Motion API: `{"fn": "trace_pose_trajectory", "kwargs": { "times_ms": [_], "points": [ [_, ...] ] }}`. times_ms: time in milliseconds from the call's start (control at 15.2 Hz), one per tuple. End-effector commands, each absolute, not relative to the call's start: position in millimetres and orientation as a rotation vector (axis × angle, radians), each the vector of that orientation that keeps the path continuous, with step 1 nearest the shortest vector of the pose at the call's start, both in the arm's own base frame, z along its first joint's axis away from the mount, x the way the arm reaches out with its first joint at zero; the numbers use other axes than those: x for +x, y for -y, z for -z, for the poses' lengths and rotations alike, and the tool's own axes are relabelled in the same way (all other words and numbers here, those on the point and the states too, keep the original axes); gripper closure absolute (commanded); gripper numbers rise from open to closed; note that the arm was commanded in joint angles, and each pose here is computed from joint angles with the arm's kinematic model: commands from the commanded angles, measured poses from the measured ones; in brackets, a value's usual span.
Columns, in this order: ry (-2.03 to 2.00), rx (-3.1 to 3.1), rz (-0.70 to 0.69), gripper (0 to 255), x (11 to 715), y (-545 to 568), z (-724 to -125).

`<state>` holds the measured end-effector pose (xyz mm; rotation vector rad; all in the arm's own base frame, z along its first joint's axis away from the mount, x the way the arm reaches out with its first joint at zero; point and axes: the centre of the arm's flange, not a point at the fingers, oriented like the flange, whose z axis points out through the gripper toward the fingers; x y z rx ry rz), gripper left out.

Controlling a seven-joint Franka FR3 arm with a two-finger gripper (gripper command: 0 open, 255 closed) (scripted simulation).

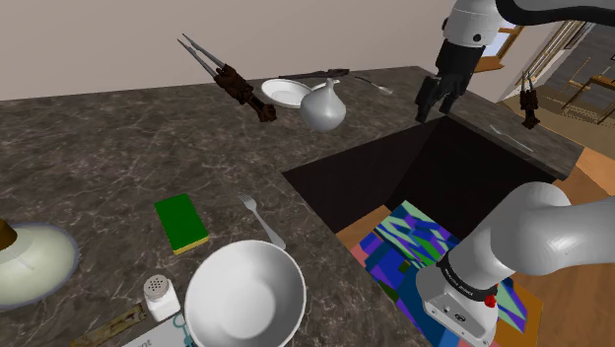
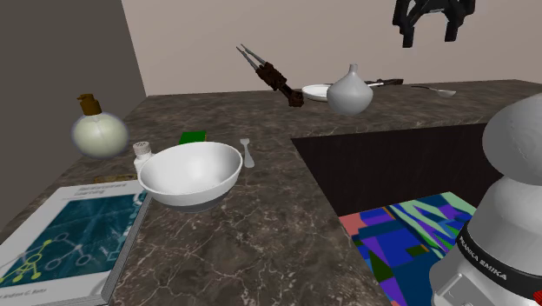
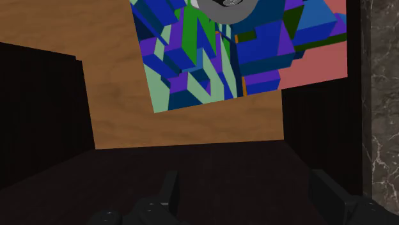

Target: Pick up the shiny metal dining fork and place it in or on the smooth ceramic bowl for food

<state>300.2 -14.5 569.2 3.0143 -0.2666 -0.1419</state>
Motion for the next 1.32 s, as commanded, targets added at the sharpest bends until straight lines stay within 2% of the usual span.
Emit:
{"fn": "trace_pose_trajectory", "kwargs": {
  "times_ms": [0, 1254],
  "points": [
    [0.267, 3.014, 0.142, 0, 300.2, 14.5, -569.2],
    [0.166, 3.089, 0.189, 0, 383.0, -176.5, -443.2]
  ]
}}
